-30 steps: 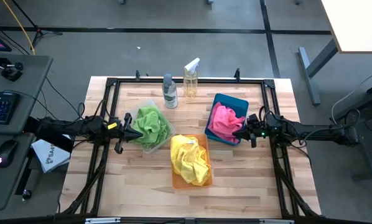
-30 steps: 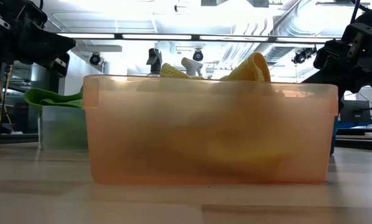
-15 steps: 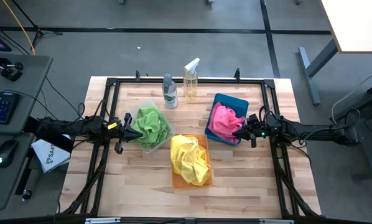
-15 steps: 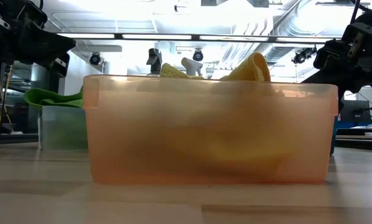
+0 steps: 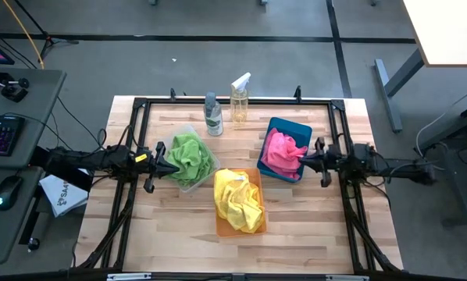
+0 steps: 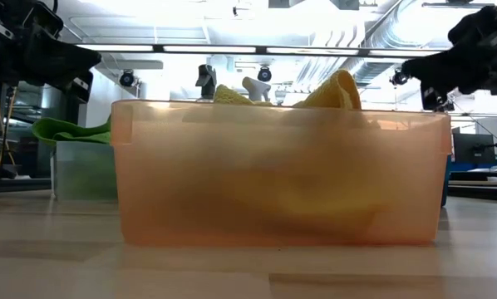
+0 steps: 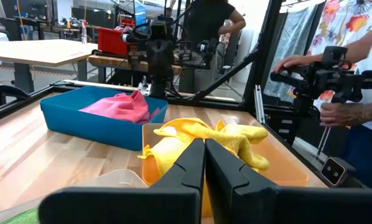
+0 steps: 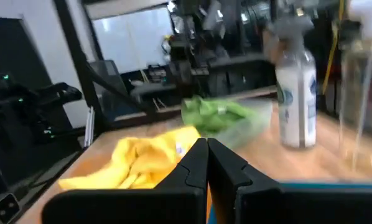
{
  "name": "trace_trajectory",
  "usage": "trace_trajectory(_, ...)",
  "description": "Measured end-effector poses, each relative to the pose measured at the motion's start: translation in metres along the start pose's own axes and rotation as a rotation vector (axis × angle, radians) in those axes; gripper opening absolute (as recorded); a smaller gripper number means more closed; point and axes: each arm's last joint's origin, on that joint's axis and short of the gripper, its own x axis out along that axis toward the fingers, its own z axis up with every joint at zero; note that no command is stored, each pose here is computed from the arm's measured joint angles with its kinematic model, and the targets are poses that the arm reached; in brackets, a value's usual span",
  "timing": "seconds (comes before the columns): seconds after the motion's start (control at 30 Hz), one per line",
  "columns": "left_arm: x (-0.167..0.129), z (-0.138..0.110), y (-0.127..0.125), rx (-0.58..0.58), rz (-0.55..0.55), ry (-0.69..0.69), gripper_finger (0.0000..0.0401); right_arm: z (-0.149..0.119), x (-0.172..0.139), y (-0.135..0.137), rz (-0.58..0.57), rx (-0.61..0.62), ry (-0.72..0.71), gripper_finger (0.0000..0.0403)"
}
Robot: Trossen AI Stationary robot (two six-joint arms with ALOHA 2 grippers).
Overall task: Sort microfiber towel by color & place in baskets
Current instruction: Return to Home Position
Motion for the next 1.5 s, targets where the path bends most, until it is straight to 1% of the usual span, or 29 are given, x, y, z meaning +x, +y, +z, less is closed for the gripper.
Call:
trace_trajectory(0.03, 0.0, 0.0001, 0.0, 0.0, 0.0, 0.0, 0.0001, 0.0019, -0.0001, 0.001, 0.012, -0.031, -0.019, 0.0)
trace_trajectory(0.17, 0.0003, -0.0003, 0.0, 0.0, -0.001, 0.003, 0.0001, 0.0006, 0.0, 0.0038, 0.039, -0.145, -0.01, 0.0)
trace_trajectory(0.27, 0.0008, -0.0004, 0.0, 0.0, -0.002, 0.006, 0.0001, 0.0025, -0.0001, 0.0059, 0.059, -0.329, -0.037, 0.0)
trace_trajectory(0.33, 0.001, -0.0013, 0.0001, 0.0, -0.001, 0.015, 0.0001, 0.0034, -0.0002, 0.0072, 0.085, -0.404, -0.051, 0.0)
trace_trajectory(0.37, 0.001, -0.0012, 0.0, 0.0, -0.002, 0.014, 0.0001, 0.0019, -0.0002, 0.0071, 0.088, -0.4, -0.036, 0.0)
trace_trajectory(0.47, 0.0013, -0.0019, 0.0001, 0.0, -0.001, 0.021, 0.0001, -0.0024, -0.0001, 0.0055, 0.058, -0.285, 0.015, 0.0)
trace_trajectory(0.63, 0.0013, -0.0017, 0.0001, 0.0, -0.001, 0.019, 0.0001, -0.0024, -0.0001, 0.0053, 0.053, -0.348, 0.014, 0.0)
trace_trajectory(0.8, 0.0012, -0.0016, 0.0001, 0.0, -0.001, 0.018, 0.0001, -0.0024, -0.0001, 0.0053, 0.054, -0.283, 0.015, 0.0)
trace_trajectory(1.5, 0.0013, -0.0016, 0.0001, 0.0, -0.001, 0.018, 0.0, -0.0037, 0.0009, 0.0051, 0.054, -0.285, 0.032, 0.0)
